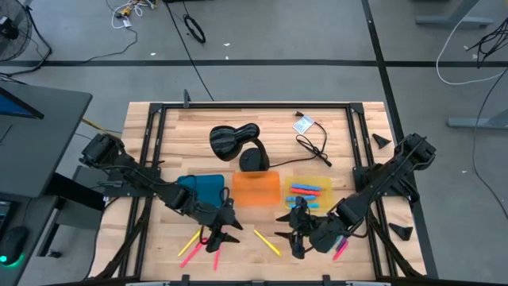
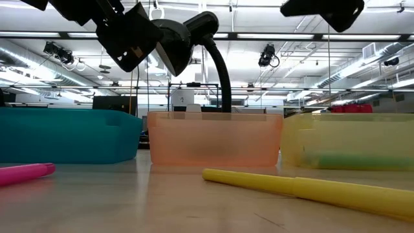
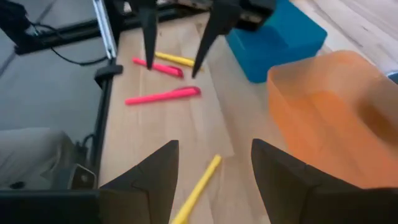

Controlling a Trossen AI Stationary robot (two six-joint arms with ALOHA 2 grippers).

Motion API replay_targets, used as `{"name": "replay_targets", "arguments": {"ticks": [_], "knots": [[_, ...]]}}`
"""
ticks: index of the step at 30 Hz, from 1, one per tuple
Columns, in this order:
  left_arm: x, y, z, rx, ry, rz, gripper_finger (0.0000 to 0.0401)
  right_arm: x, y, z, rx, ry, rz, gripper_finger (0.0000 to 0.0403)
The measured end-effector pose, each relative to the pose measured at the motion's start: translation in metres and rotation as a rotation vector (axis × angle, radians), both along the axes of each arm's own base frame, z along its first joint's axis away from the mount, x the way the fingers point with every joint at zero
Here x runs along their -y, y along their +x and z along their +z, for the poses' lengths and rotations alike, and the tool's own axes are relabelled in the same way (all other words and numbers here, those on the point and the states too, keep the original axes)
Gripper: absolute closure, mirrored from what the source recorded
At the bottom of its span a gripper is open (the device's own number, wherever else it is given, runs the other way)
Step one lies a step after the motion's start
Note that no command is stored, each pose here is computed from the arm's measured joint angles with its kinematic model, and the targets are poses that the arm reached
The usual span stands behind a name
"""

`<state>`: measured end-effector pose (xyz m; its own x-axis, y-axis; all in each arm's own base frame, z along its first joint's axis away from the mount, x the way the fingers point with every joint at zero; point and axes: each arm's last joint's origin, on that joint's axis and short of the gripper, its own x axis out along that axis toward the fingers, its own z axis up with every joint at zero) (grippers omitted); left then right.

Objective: Pick & Place Markers
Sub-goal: Put the green pen into the orange bin

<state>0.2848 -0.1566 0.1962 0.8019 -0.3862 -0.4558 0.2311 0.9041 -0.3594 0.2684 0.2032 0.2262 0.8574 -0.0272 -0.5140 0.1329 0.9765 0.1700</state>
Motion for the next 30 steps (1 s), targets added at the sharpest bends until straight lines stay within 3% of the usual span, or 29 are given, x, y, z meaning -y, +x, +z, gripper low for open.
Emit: {"name": "replay_targets", "arguments": {"ticks": [5,19,23,30], "knots": [[0.0,0.0,0.0,-0.007,-0.015,0.008,0.0179,0.004,-0.007,-0.008,-0.127,0.019,0.007,0.0199],[-0.003,0.001,0.0,0.008,0.005,0.112,0.0179,0.021,-0.051,-0.036,-0.805,0.09,-0.006,0.0199],[-0.003,0.001,0.0,0.008,0.003,0.119,0.0179,0.022,-0.057,-0.037,-0.891,0.112,-0.004,0.0199],[-0.003,0.001,0.0,-0.015,-0.054,0.153,0.0179,0.02,-0.059,-0.037,-0.901,0.128,-0.015,0.0199]]}}
